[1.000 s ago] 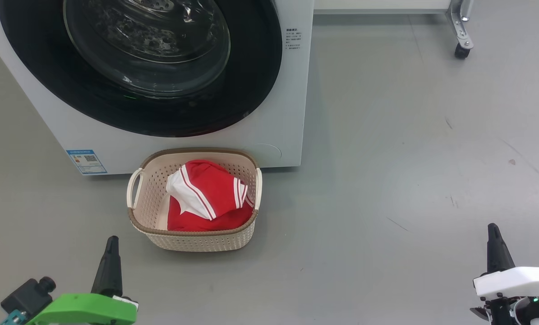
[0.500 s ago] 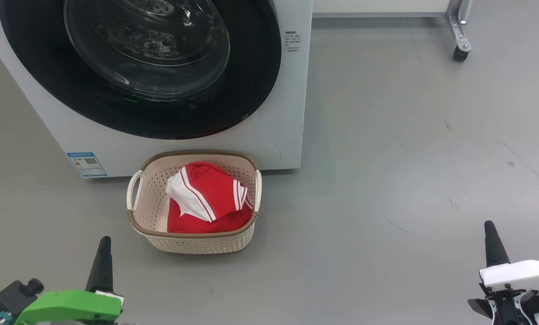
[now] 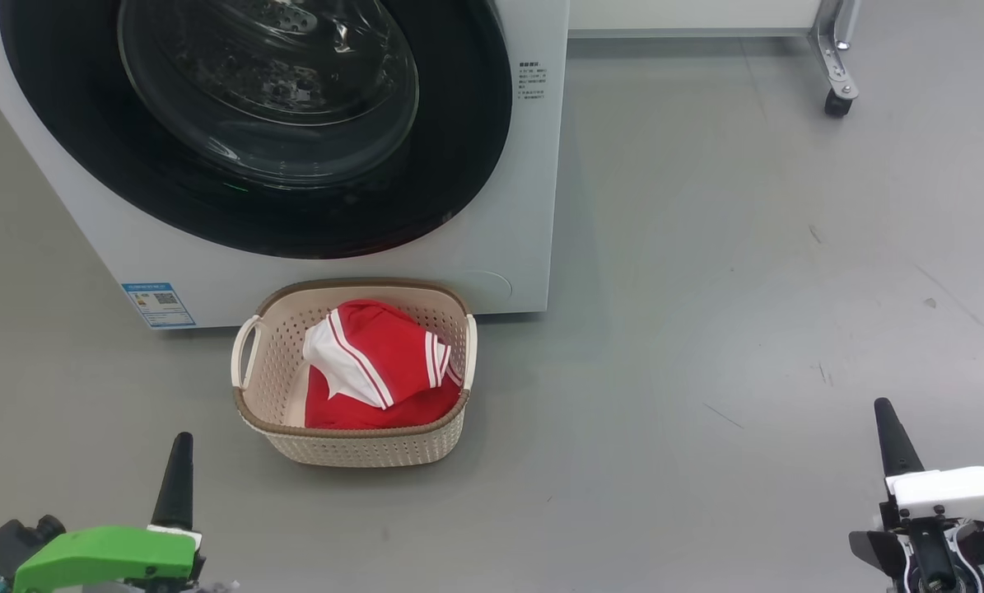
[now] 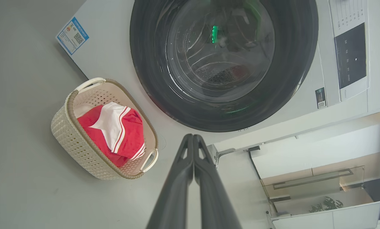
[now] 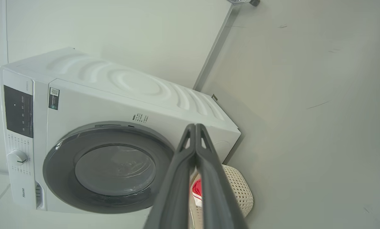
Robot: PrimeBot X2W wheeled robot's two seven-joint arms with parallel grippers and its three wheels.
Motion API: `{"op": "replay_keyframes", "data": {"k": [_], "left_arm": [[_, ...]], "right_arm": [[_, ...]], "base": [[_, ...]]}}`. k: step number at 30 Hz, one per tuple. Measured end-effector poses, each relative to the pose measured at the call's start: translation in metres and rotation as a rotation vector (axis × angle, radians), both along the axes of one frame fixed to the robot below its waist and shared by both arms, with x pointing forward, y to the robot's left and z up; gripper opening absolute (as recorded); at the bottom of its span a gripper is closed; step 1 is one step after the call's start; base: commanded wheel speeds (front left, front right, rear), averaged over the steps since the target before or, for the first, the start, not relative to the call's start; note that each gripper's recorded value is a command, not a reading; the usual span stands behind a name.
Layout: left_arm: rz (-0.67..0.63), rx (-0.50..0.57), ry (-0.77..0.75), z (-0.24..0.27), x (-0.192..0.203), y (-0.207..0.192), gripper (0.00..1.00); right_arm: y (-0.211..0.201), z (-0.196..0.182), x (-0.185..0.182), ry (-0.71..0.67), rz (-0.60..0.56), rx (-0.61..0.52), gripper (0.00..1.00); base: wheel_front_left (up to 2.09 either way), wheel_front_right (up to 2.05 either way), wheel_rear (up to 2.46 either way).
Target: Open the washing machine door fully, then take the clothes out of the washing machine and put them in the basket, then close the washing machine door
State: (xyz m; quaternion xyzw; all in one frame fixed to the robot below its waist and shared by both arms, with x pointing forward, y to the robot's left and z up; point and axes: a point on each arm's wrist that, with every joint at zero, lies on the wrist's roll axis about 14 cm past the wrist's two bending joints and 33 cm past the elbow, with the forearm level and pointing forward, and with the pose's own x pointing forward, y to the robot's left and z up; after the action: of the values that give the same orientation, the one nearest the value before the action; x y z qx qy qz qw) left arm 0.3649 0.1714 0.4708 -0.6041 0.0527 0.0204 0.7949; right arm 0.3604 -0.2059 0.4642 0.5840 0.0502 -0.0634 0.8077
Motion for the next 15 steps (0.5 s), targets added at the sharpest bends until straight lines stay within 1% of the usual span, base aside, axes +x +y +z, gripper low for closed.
{"op": "replay_keyframes", "data": {"k": [15], "left_arm": [[0.020, -0.169, 0.007, 0.0016, 0.0032, 0.0070, 0.00]], "right_arm": [[0.0002, 0.0072, 0.0074, -0.039, -0.016, 0.195, 0.00]], "base": [[0.00, 0.00, 0.00]]}}
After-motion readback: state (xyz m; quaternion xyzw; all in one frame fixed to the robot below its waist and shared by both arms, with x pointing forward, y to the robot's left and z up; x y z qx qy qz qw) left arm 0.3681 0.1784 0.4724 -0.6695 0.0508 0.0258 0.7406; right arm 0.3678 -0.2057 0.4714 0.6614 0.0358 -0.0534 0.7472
